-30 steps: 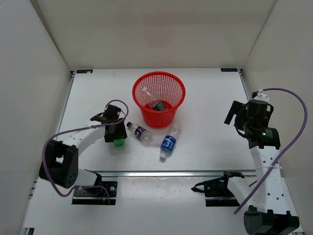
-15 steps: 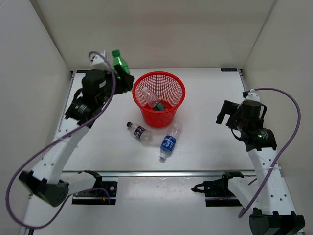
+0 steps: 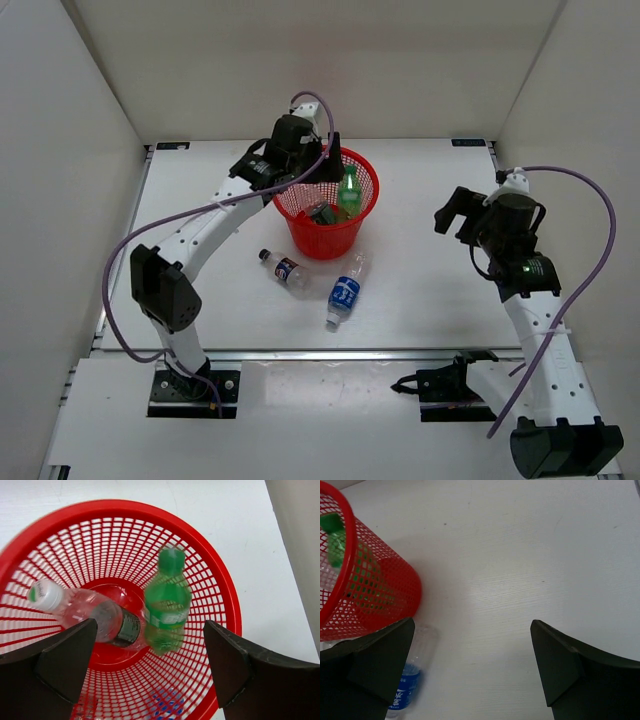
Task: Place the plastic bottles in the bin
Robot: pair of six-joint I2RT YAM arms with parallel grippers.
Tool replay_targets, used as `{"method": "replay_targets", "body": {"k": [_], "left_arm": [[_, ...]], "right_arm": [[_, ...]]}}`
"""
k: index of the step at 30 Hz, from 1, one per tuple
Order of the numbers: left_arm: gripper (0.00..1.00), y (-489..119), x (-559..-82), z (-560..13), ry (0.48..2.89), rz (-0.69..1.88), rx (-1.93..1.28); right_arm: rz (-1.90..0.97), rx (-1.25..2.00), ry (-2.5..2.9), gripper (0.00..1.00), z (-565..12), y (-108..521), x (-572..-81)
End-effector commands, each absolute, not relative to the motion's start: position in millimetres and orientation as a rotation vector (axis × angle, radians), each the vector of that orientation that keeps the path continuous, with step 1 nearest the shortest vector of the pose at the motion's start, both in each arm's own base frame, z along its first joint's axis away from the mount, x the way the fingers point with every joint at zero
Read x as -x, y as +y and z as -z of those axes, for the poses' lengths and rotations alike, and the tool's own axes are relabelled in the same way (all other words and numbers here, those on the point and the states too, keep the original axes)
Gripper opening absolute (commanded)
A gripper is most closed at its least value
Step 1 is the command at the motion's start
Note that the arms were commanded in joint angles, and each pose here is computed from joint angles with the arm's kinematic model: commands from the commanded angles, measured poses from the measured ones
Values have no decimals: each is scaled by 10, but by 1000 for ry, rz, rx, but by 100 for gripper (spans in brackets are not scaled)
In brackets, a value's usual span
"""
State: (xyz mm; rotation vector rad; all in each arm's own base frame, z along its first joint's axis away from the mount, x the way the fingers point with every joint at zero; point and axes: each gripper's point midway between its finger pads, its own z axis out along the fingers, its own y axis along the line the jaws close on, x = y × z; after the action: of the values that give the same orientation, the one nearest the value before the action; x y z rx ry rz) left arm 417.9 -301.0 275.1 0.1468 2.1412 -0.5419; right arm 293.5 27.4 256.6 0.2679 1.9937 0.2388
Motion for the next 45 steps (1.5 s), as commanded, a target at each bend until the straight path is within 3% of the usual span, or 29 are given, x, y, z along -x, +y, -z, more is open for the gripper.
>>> {"method": "replay_targets", "body": {"k": [1,8,14,19,31,38,41,43,45], "left_arm": [[99,-2734,-4053,-3361,2041,545,-102],[98,-1960,-3644,-3368,2069,392,26],[99,-806,-3011,-2769,2150,148,289],[99,-242,-2497,-2371,2196,33,473],[98,-124,-2098,-2323,2202,19,507],[99,-154,-2025,-2315,2217,31,486],[98,-141,-2028,-2358,2200,34,486],[99,-163,-2026,-2328,2211,41,478],[99,-171,-2038,-2358,2203,49,481]], "right_arm": [[-278,-248,1957,99,-2659,394,-2997],[-339,-138,2095,99,-2381,924,-2931],[-442,-47,2209,99,-2037,1448,-2691],[-574,-49,2305,99,-1673,1895,-2476],[-544,-59,2378,99,-1070,2365,-2544],[-344,-79,2446,99,-604,2340,-2599],[-271,-107,2487,96,-435,2297,-2592],[-239,-113,2509,82,-355,2240,-2541],[-245,-148,2513,58,-368,2194,-2509]]}}
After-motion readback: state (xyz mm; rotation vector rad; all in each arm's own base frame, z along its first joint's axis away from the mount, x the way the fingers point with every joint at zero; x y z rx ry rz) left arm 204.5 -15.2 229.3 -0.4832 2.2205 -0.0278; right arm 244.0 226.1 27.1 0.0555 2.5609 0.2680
